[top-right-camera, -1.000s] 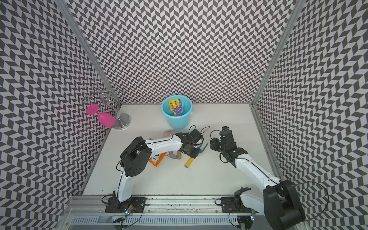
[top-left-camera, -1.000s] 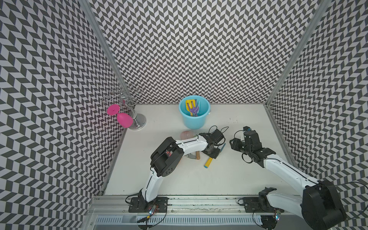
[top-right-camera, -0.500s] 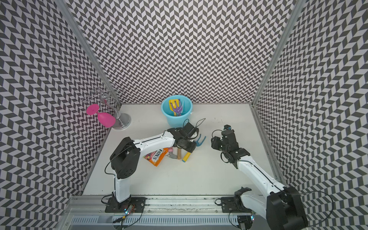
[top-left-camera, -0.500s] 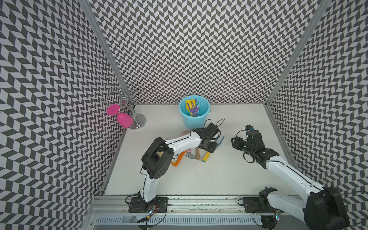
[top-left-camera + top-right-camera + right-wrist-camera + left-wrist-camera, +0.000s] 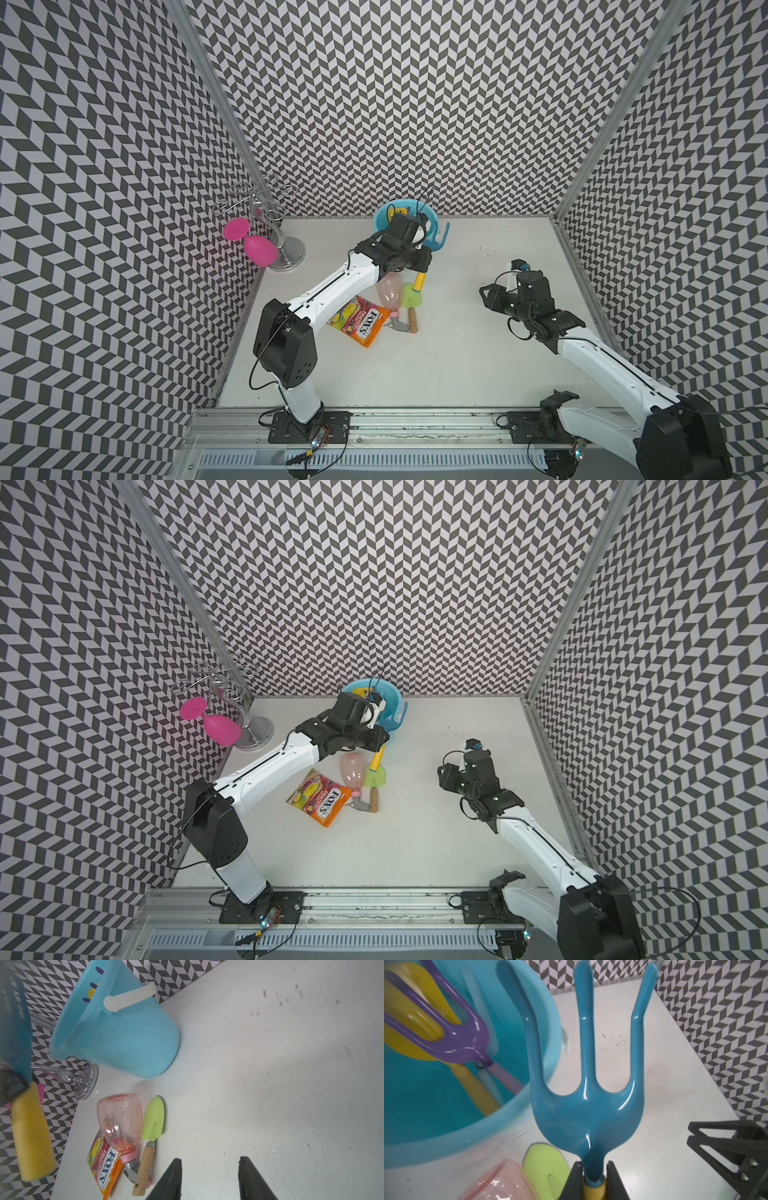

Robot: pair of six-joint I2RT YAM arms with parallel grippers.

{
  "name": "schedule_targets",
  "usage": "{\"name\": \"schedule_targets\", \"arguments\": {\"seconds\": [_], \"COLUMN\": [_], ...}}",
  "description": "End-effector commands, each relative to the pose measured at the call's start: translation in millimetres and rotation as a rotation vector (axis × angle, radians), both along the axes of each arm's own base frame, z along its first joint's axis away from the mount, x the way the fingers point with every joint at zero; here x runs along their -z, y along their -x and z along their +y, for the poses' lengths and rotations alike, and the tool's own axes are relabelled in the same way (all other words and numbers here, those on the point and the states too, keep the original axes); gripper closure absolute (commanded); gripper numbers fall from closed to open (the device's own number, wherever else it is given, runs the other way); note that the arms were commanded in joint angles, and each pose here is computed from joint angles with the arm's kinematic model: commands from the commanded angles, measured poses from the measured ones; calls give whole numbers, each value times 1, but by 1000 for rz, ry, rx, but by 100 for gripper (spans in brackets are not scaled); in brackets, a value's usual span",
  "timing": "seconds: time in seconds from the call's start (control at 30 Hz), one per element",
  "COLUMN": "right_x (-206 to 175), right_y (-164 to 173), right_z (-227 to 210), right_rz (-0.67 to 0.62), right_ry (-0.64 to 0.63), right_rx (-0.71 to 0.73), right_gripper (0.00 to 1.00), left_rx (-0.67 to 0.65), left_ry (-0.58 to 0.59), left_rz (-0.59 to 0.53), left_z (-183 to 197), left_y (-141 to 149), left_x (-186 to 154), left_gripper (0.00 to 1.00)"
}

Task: Organize the gardening tools
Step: Pick up the gardening tool from the center of the board, then place the gardening tool in the container.

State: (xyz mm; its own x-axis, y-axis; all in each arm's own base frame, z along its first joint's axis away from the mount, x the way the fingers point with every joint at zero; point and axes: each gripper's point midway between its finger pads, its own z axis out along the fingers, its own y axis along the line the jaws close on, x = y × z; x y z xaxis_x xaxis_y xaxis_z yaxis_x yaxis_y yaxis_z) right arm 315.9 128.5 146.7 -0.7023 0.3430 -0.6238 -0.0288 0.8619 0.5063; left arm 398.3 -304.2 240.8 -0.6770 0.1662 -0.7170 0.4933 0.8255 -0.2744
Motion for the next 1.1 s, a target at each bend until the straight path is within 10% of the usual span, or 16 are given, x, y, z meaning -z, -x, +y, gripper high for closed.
{"name": "schedule_targets", "arguments": {"seconds": [0.0, 0.57, 1.07], "right_x": [-19, -11, -6], "right_y": [-8, 10, 8], "right_z": [14, 24, 24], "right_rz": [-56, -37, -26], "right_ry": [-36, -42, -2], "right_rx": [-44, -77, -83], "right_gripper": [54, 54, 53], "left_rx": [-68, -205, -187], "left_ry": [97, 172, 128], "left_rz": [-142, -364, -301], "left_z": [18, 43, 34], "left_y": [-38, -167, -184], "left_x": [-61, -80, -7], "left_gripper": [100, 100, 86]}}
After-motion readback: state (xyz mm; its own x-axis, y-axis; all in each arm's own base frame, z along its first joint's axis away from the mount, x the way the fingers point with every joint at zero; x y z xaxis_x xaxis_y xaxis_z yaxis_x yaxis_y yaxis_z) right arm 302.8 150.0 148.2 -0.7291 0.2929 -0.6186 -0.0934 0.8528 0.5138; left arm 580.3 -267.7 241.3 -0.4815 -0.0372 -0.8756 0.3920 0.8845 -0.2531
